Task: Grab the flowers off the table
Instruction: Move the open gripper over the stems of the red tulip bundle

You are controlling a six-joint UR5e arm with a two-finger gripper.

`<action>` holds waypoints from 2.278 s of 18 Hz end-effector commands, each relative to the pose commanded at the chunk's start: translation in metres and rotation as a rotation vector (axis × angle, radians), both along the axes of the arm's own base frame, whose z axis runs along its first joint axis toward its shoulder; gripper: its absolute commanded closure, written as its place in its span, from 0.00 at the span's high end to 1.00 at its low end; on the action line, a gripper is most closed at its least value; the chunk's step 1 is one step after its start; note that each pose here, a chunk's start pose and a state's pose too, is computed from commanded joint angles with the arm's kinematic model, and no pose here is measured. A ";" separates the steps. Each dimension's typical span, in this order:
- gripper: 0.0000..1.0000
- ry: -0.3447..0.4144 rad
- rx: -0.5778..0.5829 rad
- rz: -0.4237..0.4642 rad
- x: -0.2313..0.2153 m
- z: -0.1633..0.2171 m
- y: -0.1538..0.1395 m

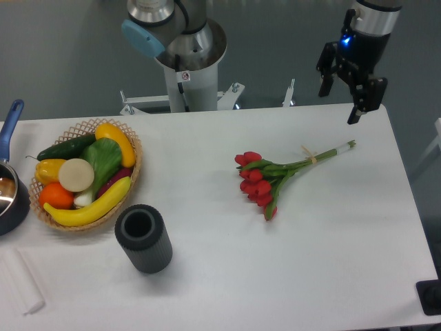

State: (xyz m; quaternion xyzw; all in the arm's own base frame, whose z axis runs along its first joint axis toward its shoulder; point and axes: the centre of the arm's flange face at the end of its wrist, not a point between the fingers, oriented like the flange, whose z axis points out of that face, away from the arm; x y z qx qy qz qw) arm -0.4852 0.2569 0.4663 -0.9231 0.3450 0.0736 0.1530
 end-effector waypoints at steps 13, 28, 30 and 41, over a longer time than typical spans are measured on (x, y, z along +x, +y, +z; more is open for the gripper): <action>1.00 -0.006 -0.048 0.023 0.007 -0.016 0.002; 1.00 -0.180 -0.084 0.173 0.049 -0.081 0.021; 1.00 -0.158 -0.076 0.177 0.049 -0.087 0.021; 1.00 -0.190 -0.109 0.286 0.034 -0.145 0.060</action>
